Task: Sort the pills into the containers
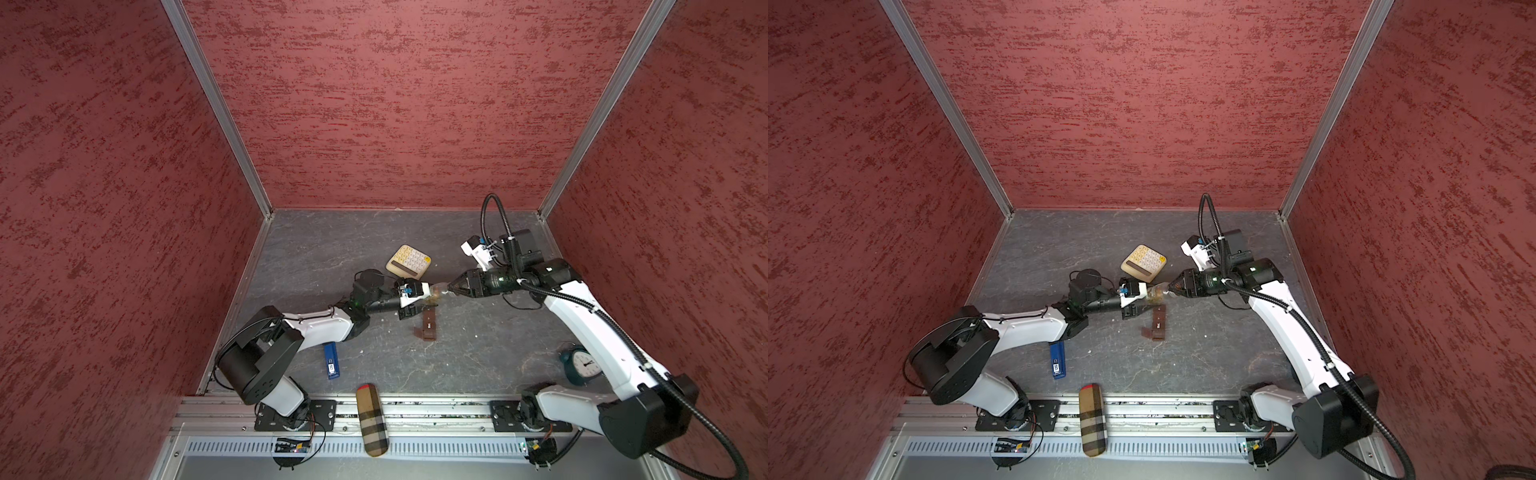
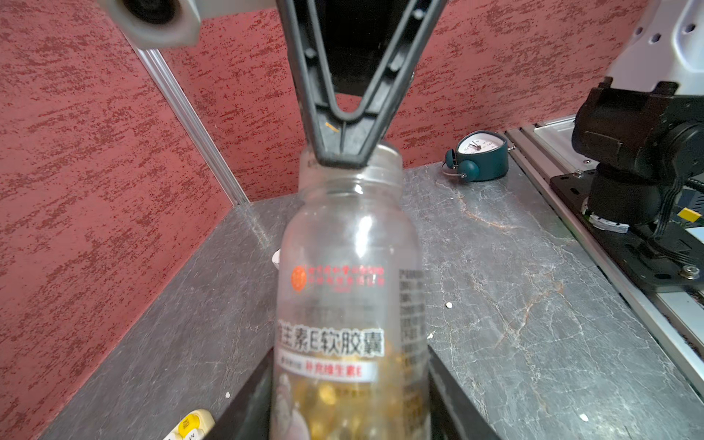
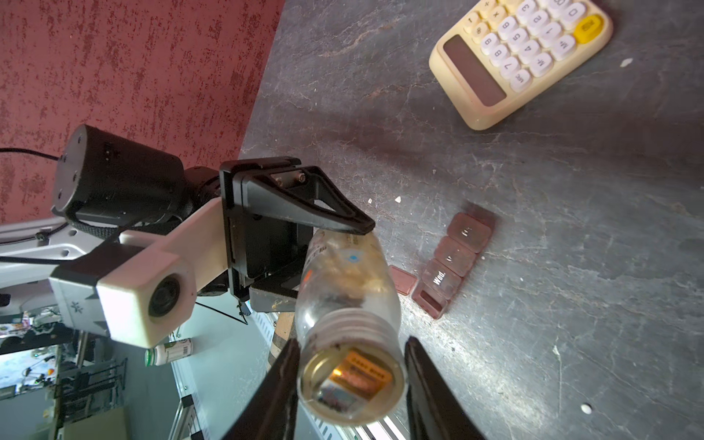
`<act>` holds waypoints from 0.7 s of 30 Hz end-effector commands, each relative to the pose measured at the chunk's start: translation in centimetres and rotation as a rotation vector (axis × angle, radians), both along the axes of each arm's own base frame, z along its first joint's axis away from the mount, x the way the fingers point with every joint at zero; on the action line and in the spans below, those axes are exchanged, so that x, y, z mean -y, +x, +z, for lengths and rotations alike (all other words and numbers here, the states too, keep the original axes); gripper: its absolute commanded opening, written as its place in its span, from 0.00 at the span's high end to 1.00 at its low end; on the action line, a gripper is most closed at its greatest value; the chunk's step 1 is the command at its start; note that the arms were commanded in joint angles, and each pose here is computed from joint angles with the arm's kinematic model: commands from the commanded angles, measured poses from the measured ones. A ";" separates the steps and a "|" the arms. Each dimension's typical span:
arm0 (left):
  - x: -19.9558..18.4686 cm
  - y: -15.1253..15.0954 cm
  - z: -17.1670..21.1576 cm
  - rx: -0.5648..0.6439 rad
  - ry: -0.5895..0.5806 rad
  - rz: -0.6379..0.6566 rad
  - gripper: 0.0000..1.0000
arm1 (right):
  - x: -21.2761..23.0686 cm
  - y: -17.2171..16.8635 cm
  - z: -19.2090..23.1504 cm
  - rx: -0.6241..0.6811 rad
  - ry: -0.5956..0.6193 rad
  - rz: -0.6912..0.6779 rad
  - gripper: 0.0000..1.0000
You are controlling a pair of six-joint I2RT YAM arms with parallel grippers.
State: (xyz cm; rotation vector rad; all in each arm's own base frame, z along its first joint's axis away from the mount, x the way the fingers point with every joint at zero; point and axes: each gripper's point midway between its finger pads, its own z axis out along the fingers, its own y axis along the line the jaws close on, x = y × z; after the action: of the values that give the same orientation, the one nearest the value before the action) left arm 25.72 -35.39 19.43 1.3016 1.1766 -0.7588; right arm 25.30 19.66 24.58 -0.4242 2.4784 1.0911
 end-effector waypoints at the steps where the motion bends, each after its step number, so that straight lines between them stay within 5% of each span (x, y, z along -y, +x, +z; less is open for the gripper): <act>1: -1.1 1.2 0.2 -0.035 -0.003 0.058 1.00 | 2.0 -0.1 -1.3 0.022 -0.111 -0.035 0.55; 10: -0.5 1.3 -1.5 -0.010 0.061 0.088 1.00 | 2.0 1.0 1.2 0.031 -0.089 -0.097 0.22; 15: -0.8 2.9 -1.7 0.056 0.042 0.196 1.00 | 2.6 2.5 4.8 0.056 -0.040 -0.228 0.21; 21: -1.5 5.9 0.2 0.280 -0.048 0.419 1.00 | 4.3 5.1 5.7 -0.082 -0.005 -0.498 0.26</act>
State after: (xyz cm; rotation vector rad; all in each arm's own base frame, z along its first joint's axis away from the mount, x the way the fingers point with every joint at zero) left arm 29.55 -34.61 16.65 1.1789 1.2515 -0.4686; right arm 28.83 16.53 30.00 -0.0093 2.4546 0.9338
